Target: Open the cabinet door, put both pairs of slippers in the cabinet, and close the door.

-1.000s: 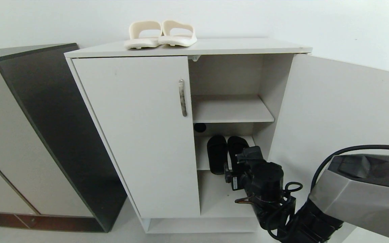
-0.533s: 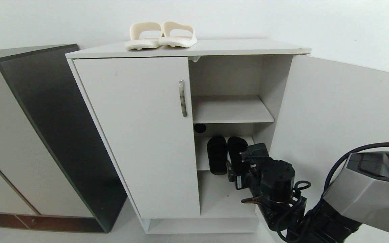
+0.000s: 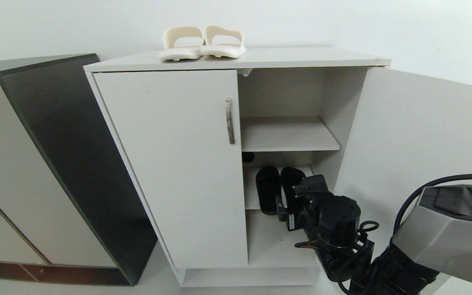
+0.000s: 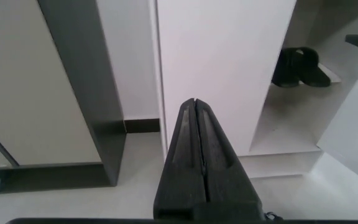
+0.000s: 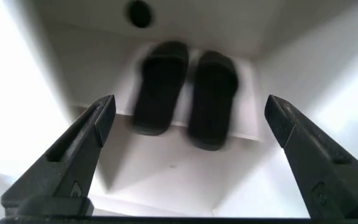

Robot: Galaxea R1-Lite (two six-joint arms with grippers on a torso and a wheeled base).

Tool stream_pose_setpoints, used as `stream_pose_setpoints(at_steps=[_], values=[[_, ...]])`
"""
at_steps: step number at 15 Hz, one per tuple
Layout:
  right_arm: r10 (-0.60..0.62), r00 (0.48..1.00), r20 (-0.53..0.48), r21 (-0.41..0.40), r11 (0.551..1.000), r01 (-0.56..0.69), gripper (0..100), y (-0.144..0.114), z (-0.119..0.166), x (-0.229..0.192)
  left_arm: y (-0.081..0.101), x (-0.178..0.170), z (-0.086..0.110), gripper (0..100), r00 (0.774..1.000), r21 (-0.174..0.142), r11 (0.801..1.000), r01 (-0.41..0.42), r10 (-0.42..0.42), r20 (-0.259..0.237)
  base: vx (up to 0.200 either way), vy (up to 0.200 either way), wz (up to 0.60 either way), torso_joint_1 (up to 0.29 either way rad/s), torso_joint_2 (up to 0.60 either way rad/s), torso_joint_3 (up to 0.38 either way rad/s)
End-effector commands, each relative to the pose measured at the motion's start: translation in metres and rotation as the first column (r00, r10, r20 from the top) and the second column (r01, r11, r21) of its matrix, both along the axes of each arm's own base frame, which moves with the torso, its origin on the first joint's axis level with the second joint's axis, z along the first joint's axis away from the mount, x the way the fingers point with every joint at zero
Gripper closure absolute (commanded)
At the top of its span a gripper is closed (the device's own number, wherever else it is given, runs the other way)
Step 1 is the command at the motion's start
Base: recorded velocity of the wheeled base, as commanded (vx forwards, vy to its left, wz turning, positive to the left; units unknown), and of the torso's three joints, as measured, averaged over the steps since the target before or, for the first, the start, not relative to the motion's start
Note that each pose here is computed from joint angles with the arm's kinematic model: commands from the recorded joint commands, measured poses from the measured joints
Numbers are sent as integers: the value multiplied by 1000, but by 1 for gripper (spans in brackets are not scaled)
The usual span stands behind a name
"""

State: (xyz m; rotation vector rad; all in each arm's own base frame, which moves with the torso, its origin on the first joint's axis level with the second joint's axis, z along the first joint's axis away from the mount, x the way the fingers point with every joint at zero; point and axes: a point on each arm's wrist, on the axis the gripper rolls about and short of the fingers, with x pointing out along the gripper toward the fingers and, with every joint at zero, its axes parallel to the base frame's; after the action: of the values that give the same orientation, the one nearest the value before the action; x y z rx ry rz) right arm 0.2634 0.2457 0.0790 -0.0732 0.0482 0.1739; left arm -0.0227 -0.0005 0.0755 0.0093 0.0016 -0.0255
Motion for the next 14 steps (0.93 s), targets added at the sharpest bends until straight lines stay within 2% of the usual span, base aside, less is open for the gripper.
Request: stream_pose_setpoints(at_steps=[1, 11, 14], values=[[-1, 1000, -6, -6, 1000, 1, 0, -1, -2, 0, 0, 0, 0, 100, 1000, 0, 1000, 1, -1, -1, 0, 200, 0, -2, 2, 12], [0, 1000, -8, -8, 1000, 0, 0, -7, -8, 4, 0, 0, 0, 100, 1000, 0, 1000, 1, -1, -1, 0, 200, 0, 2, 4, 0], [21, 1000, 4, -11, 1000, -21, 0, -9, -7, 4, 0, 0, 0, 100, 1000, 0, 1000, -1, 1, -3, 0, 0, 0, 0, 0, 0]])
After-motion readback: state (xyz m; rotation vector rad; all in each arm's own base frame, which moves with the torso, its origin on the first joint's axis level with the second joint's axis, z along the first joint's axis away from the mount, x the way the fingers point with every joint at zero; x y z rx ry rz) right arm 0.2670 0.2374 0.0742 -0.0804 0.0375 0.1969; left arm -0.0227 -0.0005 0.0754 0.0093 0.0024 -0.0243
